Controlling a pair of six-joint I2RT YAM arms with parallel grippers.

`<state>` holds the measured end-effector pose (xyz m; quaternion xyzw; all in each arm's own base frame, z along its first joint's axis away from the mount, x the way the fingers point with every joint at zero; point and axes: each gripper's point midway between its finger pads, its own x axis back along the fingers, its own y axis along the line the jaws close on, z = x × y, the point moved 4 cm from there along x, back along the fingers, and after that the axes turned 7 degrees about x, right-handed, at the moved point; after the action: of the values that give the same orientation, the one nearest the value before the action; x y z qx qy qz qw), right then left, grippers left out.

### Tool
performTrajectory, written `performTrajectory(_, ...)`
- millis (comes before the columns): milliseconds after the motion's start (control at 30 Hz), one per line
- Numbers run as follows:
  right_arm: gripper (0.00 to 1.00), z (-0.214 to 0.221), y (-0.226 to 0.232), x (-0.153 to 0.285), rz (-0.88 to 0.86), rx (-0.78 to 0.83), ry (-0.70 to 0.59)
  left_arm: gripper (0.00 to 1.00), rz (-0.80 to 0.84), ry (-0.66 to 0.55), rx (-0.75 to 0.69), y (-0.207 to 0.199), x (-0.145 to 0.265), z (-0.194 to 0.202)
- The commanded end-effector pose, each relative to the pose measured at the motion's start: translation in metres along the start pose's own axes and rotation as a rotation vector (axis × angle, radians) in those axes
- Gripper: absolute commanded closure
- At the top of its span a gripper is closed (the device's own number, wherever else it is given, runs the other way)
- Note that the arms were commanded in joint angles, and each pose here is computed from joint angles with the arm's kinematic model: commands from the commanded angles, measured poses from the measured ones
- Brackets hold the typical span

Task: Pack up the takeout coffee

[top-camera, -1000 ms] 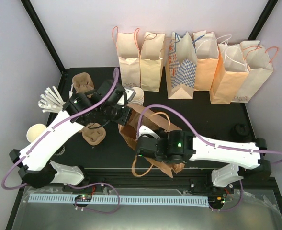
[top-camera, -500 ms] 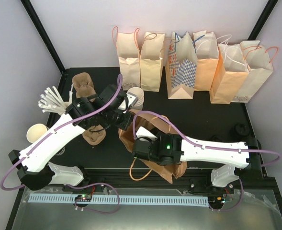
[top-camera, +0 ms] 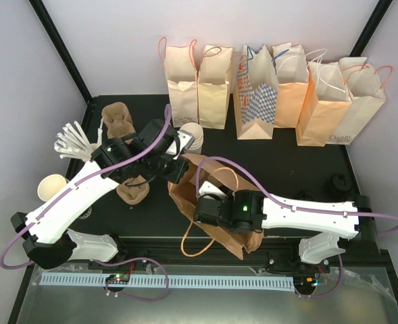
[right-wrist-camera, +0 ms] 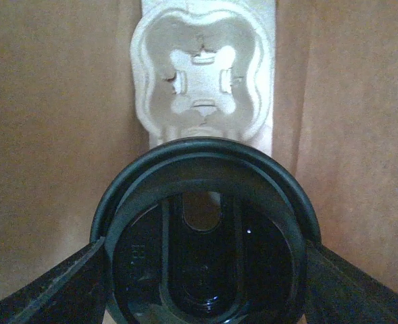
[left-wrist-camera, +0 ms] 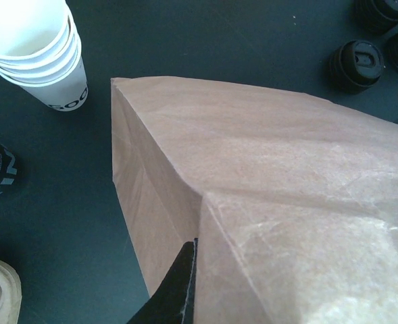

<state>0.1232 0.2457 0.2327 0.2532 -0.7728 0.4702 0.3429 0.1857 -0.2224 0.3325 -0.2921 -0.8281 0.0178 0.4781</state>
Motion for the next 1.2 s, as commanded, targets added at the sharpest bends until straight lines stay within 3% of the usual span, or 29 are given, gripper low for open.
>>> performTrajectory(0, 0.54, 0.002, 0.003, 0.0, -0.039, -0.045, -0.007, 0.98, 0.041, -0.042, -0.005, -0.007, 0.006, -0.006)
performTrajectory(633, 0.55, 0.016, 0.008, -0.027, 0.028, -0.055, 0.072, 0.98, 0.04, -0.002, 0.002, -0.006, 0.003, 0.0)
performTrajectory(1167, 0.57, 0.01, -0.007, -0.014, 0.064, -0.084, 0.1, 0.98, 0.026, 0.028, -0.006, -0.007, -0.006, -0.002)
